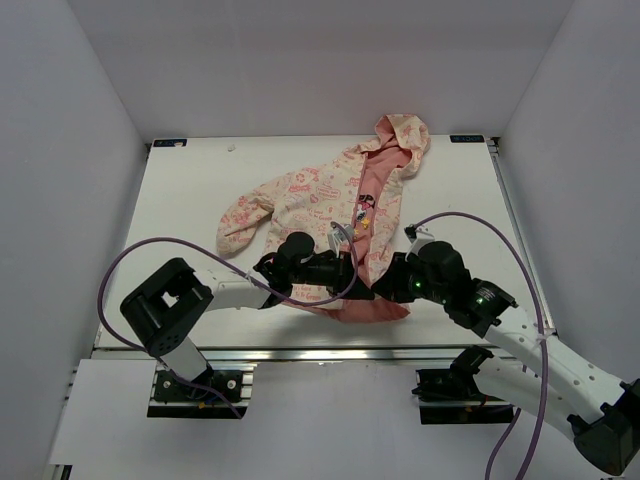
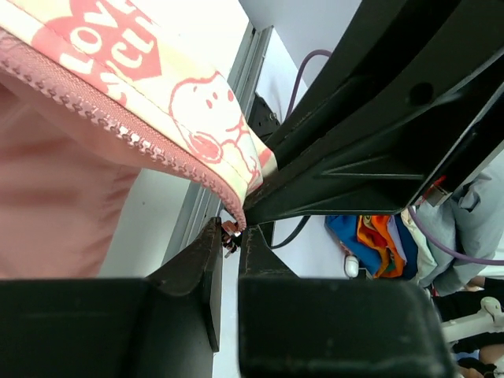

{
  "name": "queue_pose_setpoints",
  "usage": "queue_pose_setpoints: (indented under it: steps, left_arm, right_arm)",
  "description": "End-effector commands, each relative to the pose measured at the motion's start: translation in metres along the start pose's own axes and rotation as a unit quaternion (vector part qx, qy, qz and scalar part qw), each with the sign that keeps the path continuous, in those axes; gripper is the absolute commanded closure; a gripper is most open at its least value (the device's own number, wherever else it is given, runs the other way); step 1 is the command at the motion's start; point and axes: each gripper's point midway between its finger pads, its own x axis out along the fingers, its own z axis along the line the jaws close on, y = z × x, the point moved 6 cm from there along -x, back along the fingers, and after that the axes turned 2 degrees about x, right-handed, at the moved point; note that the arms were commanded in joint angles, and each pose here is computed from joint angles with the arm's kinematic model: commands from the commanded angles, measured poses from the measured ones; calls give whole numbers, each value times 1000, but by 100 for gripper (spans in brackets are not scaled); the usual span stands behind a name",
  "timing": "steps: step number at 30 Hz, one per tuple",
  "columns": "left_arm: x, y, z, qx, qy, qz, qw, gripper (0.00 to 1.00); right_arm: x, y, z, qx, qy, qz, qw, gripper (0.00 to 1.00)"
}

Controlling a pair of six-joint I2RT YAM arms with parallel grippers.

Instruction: Zip up the jacket

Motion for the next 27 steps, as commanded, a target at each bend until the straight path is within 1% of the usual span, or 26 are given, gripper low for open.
queue_pose_setpoints:
  steps: [1, 4, 5, 7, 9, 10, 11, 12, 13, 14, 15, 16, 17, 18, 19, 20, 21, 23, 27]
  left_arm:
    - [-6, -19, -33, 48, 54, -37, 997, 100]
    - [-5, -21, -34, 49, 56, -38, 997, 100]
    - [-4, -20, -33, 45, 51, -34, 997, 100]
    - [-2, -23, -31, 42, 43, -39, 997, 100]
    - [-1, -22, -26, 30, 27, -30, 999, 99]
    - [1, -23, -25, 27, 20, -25, 999, 87]
    - [1, -24, -21, 24, -4, -15, 1000, 72]
    - [1, -24, -19, 22, -19, -11, 1000, 57]
    - [-1, -24, -17, 22, -35, -9, 999, 39]
    - [-6, -24, -12, 20, -81, -9, 996, 33]
    - [-10, -24, -8, 17, -112, -9, 993, 28]
    - [-15, -23, -3, 14, -145, -8, 989, 16]
    - [-25, -12, 7, -3, -197, 20, 980, 10]
    - [-33, -16, 11, -5, -248, 5, 969, 4]
    - [-39, -14, 16, -12, -279, 8, 960, 2]
    - [-49, -3, 24, -36, -324, 30, 945, 2]
    - [-53, -2, 32, -40, -358, 26, 932, 2]
    - [-57, 5, 41, -60, -394, 45, 916, 2]
    - [-53, 13, 58, -69, -430, 82, 897, 2]
  right_arm:
    - [2, -1, 10, 3, -40, 1, 999, 83]
    - [3, 0, 13, 1, -56, 7, 998, 97]
    - [3, 0, 13, 0, -59, 7, 998, 100]
    - [2, 0, 14, -3, -63, 10, 998, 100]
    - [2, 0, 14, -4, -59, 8, 998, 100]
    - [1, 0, 11, -3, -51, 7, 999, 100]
    - [0, -1, 9, -2, -42, 3, 999, 100]
    - [0, -4, 4, -1, -15, -11, 1000, 100]
    - [-1, -6, 0, 1, 4, -17, 1000, 100]
    - [-2, -9, -8, -4, 36, -28, 999, 100]
    - [-3, -11, -10, -5, 49, -31, 998, 100]
    - [-4, -11, -12, -8, 59, -33, 998, 100]
    - [-5, -11, -15, -10, 69, -31, 997, 100]
    - [-4, -12, -18, -14, 79, -35, 996, 100]
    - [-4, -12, -20, -15, 84, -36, 996, 100]
    - [-3, -11, -22, -17, 93, -36, 995, 100]
    - [-2, -10, -24, -18, 96, -35, 995, 100]
    - [0, -9, -27, -23, 103, -31, 994, 100]
    - [1, -8, -30, -27, 113, -27, 993, 100]
